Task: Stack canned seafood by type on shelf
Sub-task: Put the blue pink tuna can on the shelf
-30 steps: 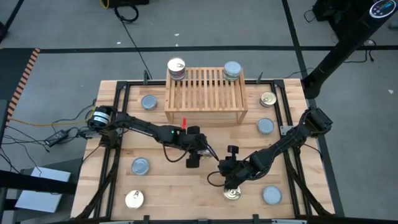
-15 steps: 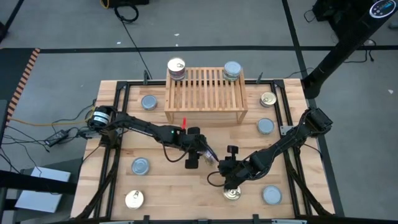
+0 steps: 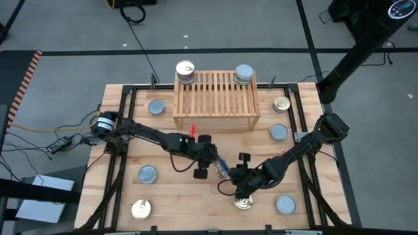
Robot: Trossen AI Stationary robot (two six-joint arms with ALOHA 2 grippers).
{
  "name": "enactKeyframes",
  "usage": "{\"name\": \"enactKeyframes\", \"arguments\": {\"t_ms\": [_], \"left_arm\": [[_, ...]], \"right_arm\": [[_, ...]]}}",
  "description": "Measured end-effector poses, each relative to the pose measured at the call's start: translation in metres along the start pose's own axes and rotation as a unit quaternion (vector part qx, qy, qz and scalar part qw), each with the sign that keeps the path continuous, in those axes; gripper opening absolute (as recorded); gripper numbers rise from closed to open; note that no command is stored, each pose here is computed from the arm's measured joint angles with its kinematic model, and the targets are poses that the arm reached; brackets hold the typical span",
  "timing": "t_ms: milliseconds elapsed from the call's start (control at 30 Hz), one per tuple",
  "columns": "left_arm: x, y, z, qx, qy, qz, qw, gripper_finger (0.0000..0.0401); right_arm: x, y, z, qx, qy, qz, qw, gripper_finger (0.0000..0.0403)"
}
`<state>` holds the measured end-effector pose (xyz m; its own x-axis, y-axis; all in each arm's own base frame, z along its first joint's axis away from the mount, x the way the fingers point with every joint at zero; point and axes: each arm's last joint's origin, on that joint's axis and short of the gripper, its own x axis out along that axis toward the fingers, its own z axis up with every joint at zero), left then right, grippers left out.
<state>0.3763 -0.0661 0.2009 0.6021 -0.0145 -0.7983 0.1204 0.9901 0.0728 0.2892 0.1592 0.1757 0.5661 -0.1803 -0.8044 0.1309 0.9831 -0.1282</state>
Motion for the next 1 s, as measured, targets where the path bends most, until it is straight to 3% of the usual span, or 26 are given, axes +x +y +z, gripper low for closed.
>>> {"name": "enactKeyframes", "arguments": {"t_ms": [233, 433, 600, 1000], "left_arm": [[-0.001, -0.004, -0.001, 0.034, 0.004, 0.02, 0.999, 0.0125], [-0.001, -0.003, 0.001, 0.06, -0.005, 0.006, 0.998, 0.0127], [0.0, 0.0, 0.005, 0.068, -0.024, -0.015, 0.997, 0.0127], [0.0, 0.006, 0.003, 0.085, -0.017, -0.016, 0.996, 0.0127]], "right_arm": [[-0.001, 0.002, -0.001, 0.002, 0.001, 0.005, 1.0, 0.0075], [-0.006, 0.017, 0.0, 0.005, -0.009, 0.061, 0.998, 0.0012], [0.004, 0.016, 0.0, 0.005, -0.022, 0.097, 0.995, 0.0017], [0.024, -0.008, -0.013, 0.047, 0.013, 0.033, 0.998, 0.0014]]}}
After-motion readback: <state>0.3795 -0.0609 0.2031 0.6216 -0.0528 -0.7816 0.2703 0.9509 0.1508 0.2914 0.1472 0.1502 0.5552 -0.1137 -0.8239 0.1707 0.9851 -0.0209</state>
